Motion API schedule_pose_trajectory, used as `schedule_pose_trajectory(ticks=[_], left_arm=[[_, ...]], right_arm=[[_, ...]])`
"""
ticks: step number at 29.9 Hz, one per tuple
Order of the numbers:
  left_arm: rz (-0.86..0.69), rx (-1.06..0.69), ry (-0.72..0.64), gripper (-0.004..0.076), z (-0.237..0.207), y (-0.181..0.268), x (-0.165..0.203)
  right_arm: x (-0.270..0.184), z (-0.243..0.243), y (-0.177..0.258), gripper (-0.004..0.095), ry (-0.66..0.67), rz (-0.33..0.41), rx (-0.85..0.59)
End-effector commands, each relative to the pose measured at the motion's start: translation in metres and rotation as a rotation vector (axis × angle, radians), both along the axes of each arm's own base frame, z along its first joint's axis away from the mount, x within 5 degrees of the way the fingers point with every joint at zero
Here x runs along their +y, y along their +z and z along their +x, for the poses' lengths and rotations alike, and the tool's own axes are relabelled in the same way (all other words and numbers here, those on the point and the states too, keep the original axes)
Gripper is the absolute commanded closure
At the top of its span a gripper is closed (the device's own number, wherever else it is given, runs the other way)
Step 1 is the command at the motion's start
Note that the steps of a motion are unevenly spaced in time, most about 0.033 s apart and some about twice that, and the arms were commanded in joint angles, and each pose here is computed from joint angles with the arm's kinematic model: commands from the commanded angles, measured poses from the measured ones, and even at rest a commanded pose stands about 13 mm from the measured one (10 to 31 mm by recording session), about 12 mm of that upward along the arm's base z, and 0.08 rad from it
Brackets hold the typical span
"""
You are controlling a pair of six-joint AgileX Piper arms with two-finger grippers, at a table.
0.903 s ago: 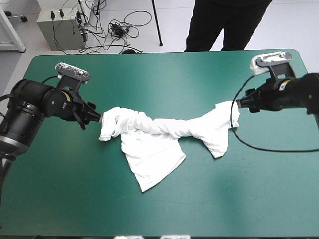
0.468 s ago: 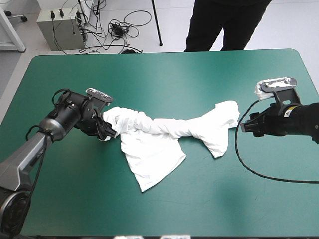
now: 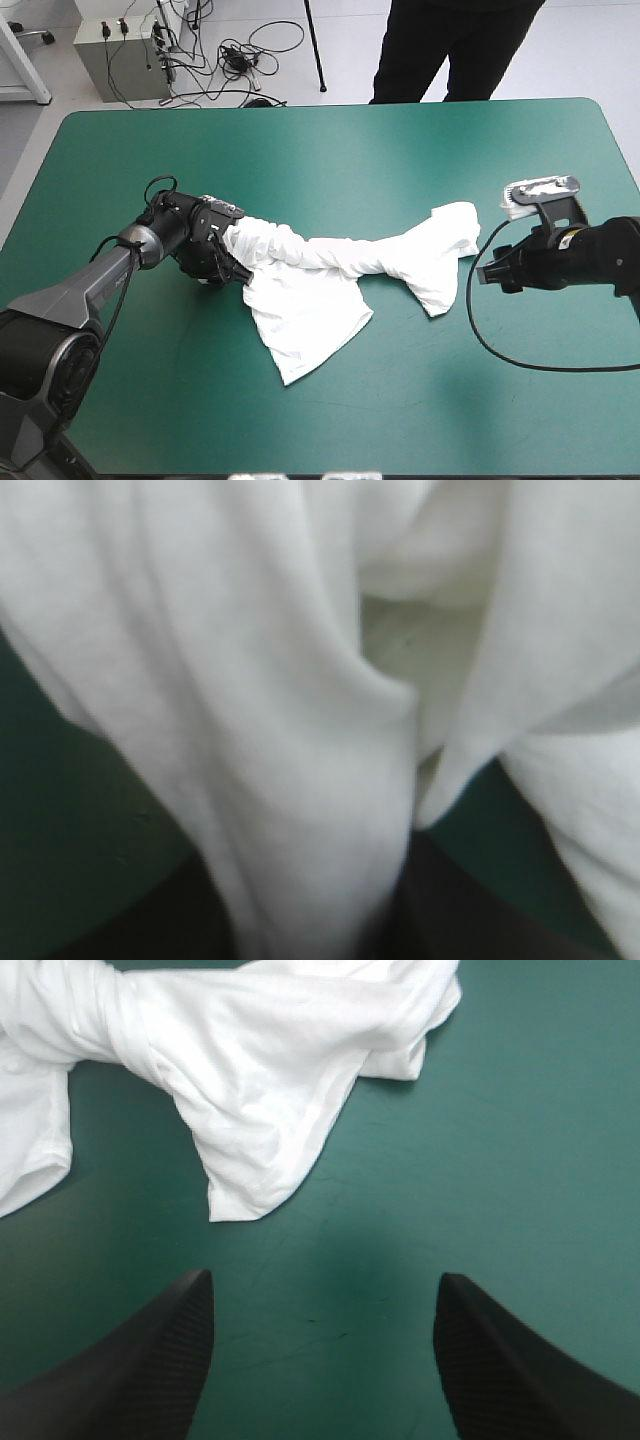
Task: Fold the cloth
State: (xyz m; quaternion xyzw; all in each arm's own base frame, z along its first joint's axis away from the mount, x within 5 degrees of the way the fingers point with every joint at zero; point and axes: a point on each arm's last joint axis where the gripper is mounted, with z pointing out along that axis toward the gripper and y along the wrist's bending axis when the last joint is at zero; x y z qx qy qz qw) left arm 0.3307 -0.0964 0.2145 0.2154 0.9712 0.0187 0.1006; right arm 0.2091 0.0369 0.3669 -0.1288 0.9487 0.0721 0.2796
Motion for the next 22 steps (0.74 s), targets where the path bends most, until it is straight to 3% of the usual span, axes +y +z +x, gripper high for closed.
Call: schedule_pose_trajectory(ticks=[1,6,14,22], left_arm=[[-0.019,-0.070,0.003,0.0721,0.001,0.019,0.000],[-0.020,-0.070,0.007,0.0731,0.001,0.019,0.000],[-0.022,-0.060,0.015,0.0731,0.000,0.019,0.000],[-0.013,-0.054,0.013,0.0731,0.000,0.018,0.001]], right_arm=[[0.007,0.011,-0.017,0.0304,0.024,0.065,-0.013],[0.015,0.034,-0.053,0.0306,0.035,0.111,0.111],[0.036,0.069,-0.101,0.0367,0.053,0.025,0.190],[0.042,0.087,-0.136,0.0368,0.039,0.021,0.278]])
